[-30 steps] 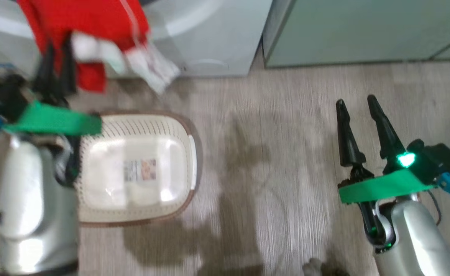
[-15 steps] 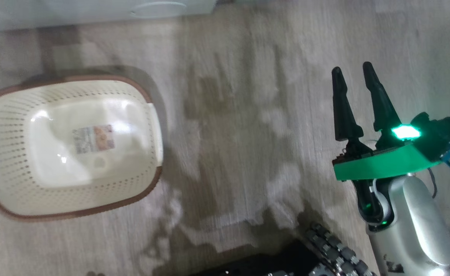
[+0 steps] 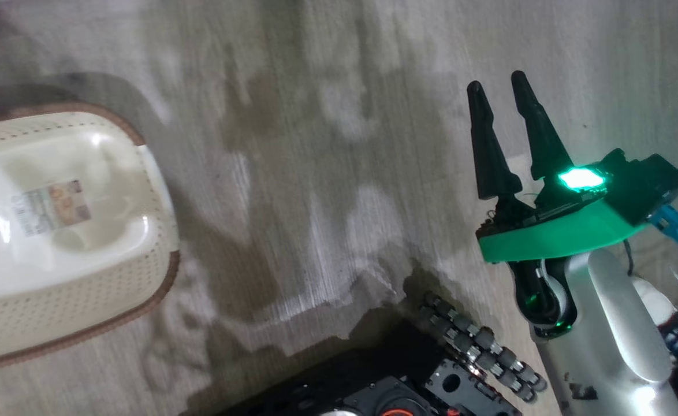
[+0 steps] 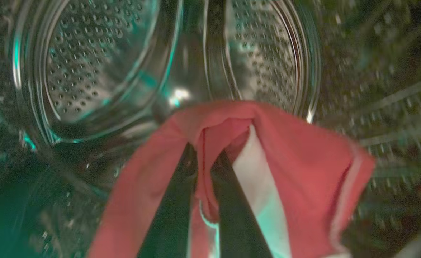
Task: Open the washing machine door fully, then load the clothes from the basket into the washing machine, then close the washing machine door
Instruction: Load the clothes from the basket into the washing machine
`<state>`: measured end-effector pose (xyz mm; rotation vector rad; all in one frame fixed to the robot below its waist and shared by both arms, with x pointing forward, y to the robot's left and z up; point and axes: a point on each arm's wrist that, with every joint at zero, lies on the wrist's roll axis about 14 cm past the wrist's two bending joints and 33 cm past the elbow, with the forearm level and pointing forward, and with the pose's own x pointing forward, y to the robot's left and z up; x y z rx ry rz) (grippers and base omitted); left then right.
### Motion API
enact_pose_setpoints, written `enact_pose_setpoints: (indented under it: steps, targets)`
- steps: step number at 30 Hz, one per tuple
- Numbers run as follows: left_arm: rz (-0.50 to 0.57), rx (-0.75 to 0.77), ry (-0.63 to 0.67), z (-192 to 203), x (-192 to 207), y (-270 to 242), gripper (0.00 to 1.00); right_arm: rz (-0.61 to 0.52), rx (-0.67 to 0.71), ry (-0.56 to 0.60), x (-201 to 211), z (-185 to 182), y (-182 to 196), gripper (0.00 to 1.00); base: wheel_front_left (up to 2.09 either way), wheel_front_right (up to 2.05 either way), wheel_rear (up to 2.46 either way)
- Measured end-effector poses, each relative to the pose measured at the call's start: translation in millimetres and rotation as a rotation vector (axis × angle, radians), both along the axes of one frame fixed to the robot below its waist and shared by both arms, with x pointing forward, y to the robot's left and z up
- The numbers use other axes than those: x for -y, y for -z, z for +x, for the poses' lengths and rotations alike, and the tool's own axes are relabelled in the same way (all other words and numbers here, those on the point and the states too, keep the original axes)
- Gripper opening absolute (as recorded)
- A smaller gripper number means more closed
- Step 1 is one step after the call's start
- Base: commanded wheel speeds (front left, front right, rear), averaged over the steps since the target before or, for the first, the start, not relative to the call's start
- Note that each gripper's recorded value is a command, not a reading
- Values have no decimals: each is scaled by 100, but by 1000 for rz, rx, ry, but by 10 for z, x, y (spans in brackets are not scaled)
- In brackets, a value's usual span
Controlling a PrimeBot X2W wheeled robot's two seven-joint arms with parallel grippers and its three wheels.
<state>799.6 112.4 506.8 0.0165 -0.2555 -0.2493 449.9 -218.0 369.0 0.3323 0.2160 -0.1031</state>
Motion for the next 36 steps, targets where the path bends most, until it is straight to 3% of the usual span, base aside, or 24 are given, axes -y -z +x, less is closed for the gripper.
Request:
enact_pose_setpoints:
  steps: [8, 14, 25, 26, 27, 36]
  targets:
    - [-87, 28, -63, 235, -63, -91, 0, -7, -36, 19, 65, -79, 84, 100, 0, 0, 0]
    - [-18, -108, -50, 258, 14, 491, 0, -4, -48, 23, 76, -78, 134, 100, 0, 0, 0]
    - [36, -203, 0, 212, 176, 974, 0, -22, -47, 34, 148, -24, 165, 100, 0, 0, 0]
    - [38, -205, 2, 204, 184, 986, 42, -21, -47, 34, 148, -25, 164, 100, 0, 0, 0]
    - [39, -209, 4, 195, 188, 999, 100, -19, -45, 35, 149, -25, 159, 100, 0, 0, 0]
    - [41, -190, 18, 72, 204, 843, 100, -17, -5, 35, 146, 5, 7, 100, 0, 0, 0]
